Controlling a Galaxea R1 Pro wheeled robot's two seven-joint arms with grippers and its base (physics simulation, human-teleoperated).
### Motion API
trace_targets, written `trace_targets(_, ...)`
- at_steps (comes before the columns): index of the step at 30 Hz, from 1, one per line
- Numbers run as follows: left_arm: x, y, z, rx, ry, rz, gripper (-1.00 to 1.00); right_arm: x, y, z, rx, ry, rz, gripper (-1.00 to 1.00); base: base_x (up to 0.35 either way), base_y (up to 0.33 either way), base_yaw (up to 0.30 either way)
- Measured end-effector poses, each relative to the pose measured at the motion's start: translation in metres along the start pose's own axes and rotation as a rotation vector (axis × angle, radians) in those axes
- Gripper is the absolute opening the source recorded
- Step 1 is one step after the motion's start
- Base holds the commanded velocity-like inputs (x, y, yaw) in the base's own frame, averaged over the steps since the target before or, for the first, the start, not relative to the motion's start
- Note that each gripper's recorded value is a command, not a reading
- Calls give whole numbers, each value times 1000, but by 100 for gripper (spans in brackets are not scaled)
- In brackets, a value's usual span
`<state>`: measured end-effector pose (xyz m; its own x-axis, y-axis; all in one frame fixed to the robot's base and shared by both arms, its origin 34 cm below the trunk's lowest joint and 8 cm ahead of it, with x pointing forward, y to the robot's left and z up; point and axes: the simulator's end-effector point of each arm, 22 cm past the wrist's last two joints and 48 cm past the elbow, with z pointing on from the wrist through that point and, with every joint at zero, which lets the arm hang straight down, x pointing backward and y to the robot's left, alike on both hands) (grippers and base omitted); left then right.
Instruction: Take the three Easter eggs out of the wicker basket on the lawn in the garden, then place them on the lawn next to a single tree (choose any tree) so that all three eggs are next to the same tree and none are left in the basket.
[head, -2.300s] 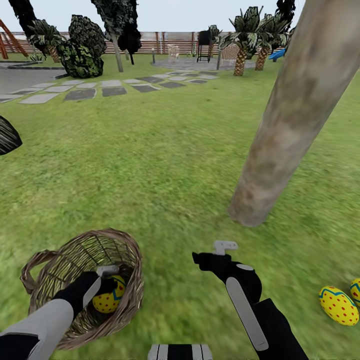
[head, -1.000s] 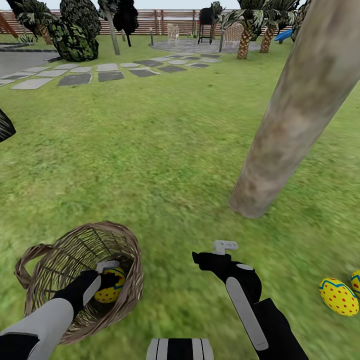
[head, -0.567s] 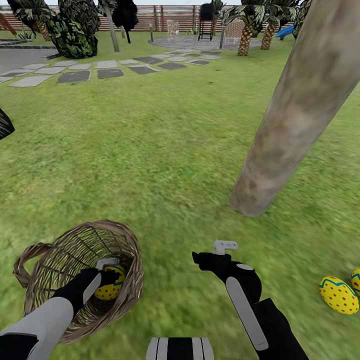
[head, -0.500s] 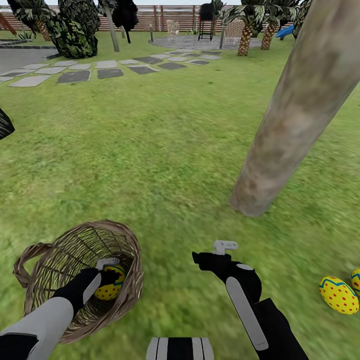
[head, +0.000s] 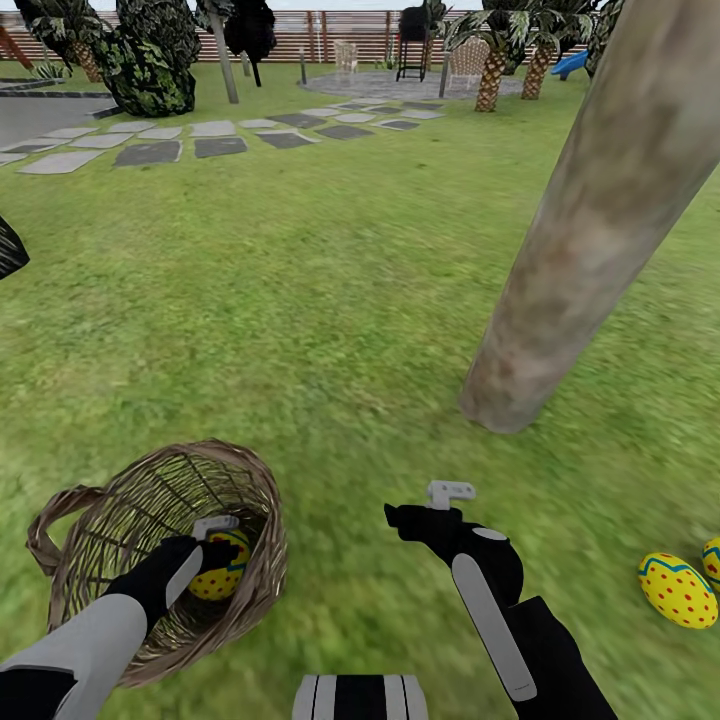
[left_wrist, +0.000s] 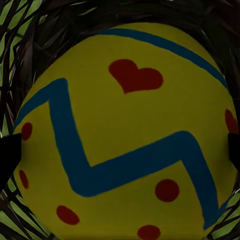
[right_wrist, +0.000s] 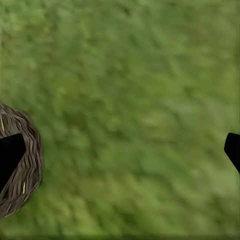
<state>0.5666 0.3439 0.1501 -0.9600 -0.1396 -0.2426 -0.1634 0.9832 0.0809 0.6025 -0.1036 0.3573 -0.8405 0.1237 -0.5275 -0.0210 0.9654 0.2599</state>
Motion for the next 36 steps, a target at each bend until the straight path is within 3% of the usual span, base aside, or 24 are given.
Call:
trace_targets(19,0,0,0,-2,0,0,-100,0,0,0,0,0,0,100,0,0,0)
trace_targets(22,9,0,-1,1,20,-10,-100,-5,1,-4,-1,-11,-3,100,0,0,0)
trace_targets(36,7,-2,-4,12,15,-29,-100,-8,2,-7,-2,-18,-4,100,0,0,0)
